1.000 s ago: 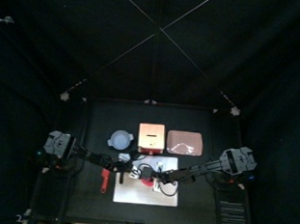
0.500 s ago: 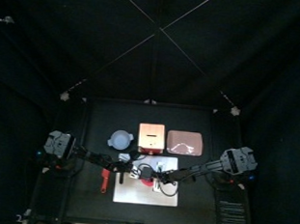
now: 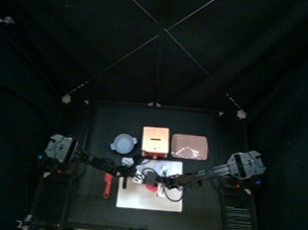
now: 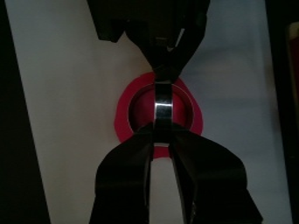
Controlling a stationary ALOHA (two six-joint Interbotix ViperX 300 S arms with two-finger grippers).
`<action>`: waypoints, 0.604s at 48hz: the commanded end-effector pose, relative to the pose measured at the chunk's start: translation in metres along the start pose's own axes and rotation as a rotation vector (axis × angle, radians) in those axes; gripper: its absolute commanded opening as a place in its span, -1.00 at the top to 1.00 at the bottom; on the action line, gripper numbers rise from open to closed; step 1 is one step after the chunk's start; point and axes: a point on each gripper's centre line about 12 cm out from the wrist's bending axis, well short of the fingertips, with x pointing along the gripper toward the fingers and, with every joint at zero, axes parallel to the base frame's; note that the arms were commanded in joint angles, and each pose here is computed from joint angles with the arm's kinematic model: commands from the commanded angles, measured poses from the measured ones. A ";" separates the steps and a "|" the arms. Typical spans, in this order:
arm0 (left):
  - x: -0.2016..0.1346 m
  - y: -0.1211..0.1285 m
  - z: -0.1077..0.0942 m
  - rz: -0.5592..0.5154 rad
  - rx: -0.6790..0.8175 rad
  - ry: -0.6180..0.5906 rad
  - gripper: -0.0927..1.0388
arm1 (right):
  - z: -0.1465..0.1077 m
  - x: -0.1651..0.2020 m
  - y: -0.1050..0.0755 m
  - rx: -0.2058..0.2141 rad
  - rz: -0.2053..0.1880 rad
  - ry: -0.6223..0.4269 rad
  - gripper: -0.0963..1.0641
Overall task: Get the cutter from the drawer then cut the dough then place the extra dough in the bowl
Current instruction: Cut the dough
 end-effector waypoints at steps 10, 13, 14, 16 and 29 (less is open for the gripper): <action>-0.002 -0.005 0.002 -0.013 -0.003 -0.006 0.04 | 0.019 -0.023 0.003 0.013 0.024 -0.074 -0.09; -0.002 -0.005 0.002 -0.013 -0.003 -0.006 0.04 | 0.019 -0.023 0.003 0.011 0.025 -0.076 -0.09; -0.002 -0.005 0.002 -0.013 -0.003 -0.006 0.04 | 0.019 -0.024 0.003 0.012 0.025 -0.077 -0.09; -0.002 -0.005 0.002 -0.013 -0.003 -0.006 0.04 | 0.019 -0.024 0.002 0.012 0.025 -0.077 -0.09; -0.002 -0.004 0.002 -0.012 -0.003 -0.006 0.04 | 0.021 -0.027 0.002 0.005 0.023 -0.088 -0.09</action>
